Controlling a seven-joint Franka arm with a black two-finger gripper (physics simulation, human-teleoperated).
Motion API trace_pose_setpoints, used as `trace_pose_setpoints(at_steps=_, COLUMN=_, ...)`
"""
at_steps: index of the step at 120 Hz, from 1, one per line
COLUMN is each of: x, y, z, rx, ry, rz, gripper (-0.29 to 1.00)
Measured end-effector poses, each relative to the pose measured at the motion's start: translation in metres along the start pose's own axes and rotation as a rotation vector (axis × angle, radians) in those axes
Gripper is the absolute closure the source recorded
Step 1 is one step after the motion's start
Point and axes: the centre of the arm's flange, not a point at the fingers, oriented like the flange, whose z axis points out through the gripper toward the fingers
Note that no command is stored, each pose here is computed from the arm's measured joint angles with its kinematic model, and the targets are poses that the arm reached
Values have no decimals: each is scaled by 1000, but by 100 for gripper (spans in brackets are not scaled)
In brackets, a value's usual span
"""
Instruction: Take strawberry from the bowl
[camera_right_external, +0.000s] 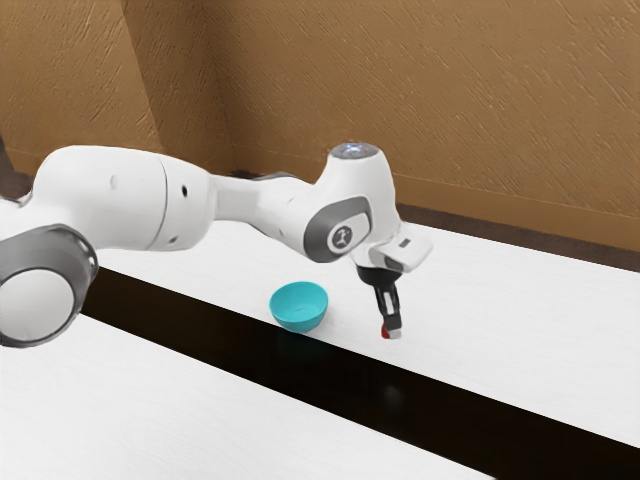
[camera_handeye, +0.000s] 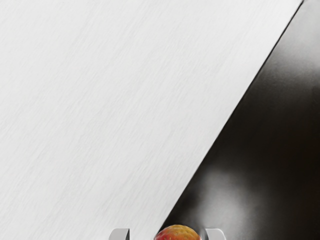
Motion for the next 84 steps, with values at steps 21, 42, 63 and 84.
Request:
trace_pose_setpoints(at_steps=21, x=11, y=17, z=19, rx=-17, ry=-2, rz=1, gripper=61)
trace_pose_setpoints(at_steps=42, x=11, y=16, z=20, rx=-22, ry=1, rz=-14, gripper=28)
trace_pose_setpoints(at_steps=63, x=-86, y=2, z=-205, rx=144, ry=20, rz=-187, gripper=13)
trace_pose_setpoints(at_steps=84, x=-395, y=-131, z=-362, rx=244, ry=-30, rz=-886, gripper=6)
